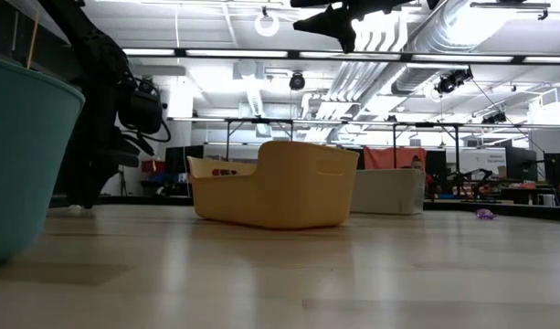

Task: Sort Halloween decoration
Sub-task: Put the white bone toy into the yellow bin

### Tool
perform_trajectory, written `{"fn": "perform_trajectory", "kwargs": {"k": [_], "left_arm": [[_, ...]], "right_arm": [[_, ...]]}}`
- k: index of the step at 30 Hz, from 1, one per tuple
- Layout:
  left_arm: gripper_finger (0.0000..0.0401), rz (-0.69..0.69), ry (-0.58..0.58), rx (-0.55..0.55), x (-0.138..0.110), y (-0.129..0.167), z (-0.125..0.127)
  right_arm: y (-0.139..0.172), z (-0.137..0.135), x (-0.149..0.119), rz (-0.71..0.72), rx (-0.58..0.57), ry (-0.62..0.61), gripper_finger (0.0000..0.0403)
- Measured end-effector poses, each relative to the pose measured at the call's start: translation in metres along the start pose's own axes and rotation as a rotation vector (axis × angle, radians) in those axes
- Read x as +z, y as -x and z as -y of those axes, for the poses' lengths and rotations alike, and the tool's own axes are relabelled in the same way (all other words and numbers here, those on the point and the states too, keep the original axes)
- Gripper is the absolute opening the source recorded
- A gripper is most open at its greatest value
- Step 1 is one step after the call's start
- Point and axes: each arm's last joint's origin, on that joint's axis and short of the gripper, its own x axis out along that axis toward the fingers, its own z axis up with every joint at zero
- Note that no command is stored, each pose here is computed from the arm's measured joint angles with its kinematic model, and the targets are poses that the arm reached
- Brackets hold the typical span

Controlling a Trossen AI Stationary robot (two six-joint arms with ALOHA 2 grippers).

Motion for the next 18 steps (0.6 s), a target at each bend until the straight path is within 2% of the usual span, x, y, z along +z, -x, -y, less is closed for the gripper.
{"fn": "perform_trajectory", "kwargs": {"k": [18], "left_arm": [[0.0156, -0.044, 0.008, -0.018, 0.0012, -0.0043, -0.0045]], "right_arm": [[-0.0001, 0.0002, -0.0006, -0.006, -0.001, -0.003, 0.0189]]}}
